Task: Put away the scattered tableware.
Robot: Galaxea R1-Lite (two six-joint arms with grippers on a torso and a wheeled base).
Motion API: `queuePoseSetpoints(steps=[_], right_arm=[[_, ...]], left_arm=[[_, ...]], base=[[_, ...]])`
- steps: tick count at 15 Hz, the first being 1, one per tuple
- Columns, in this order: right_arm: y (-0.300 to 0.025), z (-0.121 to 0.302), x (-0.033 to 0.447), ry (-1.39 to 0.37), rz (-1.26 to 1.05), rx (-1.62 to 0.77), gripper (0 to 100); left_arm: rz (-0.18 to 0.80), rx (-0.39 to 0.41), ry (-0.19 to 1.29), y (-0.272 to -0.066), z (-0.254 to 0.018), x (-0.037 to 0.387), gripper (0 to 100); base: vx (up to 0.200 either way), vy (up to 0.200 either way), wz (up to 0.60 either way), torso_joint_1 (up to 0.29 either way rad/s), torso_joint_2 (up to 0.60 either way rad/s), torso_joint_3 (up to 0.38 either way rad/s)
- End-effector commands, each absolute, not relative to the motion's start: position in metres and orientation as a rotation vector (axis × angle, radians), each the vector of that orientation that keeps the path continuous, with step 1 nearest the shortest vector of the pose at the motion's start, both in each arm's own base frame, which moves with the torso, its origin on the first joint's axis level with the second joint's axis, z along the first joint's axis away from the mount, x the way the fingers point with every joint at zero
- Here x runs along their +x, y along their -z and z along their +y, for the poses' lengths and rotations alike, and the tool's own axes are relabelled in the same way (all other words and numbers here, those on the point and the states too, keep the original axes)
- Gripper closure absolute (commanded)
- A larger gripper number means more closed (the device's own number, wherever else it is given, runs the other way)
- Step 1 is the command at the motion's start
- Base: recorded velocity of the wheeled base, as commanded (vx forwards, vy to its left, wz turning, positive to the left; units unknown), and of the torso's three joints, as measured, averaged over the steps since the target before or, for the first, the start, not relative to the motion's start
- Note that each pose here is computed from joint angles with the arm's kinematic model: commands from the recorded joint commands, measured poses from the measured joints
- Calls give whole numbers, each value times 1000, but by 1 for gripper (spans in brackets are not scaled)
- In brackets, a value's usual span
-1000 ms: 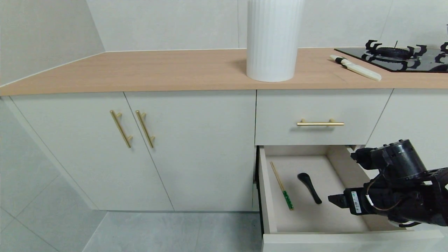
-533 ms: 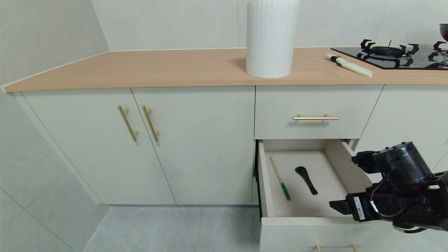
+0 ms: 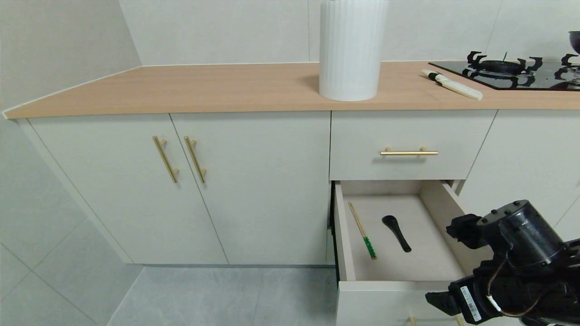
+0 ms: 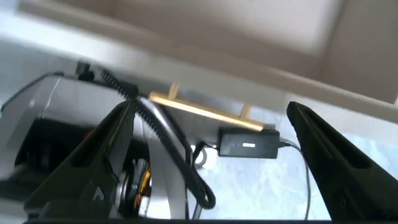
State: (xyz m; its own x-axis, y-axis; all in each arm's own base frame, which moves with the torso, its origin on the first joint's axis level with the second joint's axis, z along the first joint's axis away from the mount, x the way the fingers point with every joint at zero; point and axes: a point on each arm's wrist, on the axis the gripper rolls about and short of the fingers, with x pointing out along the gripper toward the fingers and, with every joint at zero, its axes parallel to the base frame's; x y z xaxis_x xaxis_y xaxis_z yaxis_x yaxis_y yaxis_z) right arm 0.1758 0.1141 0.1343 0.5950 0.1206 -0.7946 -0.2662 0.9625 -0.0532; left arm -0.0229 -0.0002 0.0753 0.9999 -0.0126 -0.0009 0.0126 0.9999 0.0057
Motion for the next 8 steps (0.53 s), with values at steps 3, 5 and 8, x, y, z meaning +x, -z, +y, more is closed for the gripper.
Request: queuePoseSetpoints(steps=[3, 5, 8], right_arm=[[-127, 119, 168, -248, 977, -229, 0], [-118, 121, 171, -250, 1035, -246, 0], [-103, 126, 179, -231, 1093, -265, 0]], left_arm=[[1, 6, 12, -75, 0, -23, 0], [1, 6, 12, -75, 0, -23, 0], [1, 6, 12, -75, 0, -23, 0]], base=[[0, 0, 0, 0, 0, 0], [0, 0, 0, 0, 0, 0], [0, 0, 0, 0, 0, 0]])
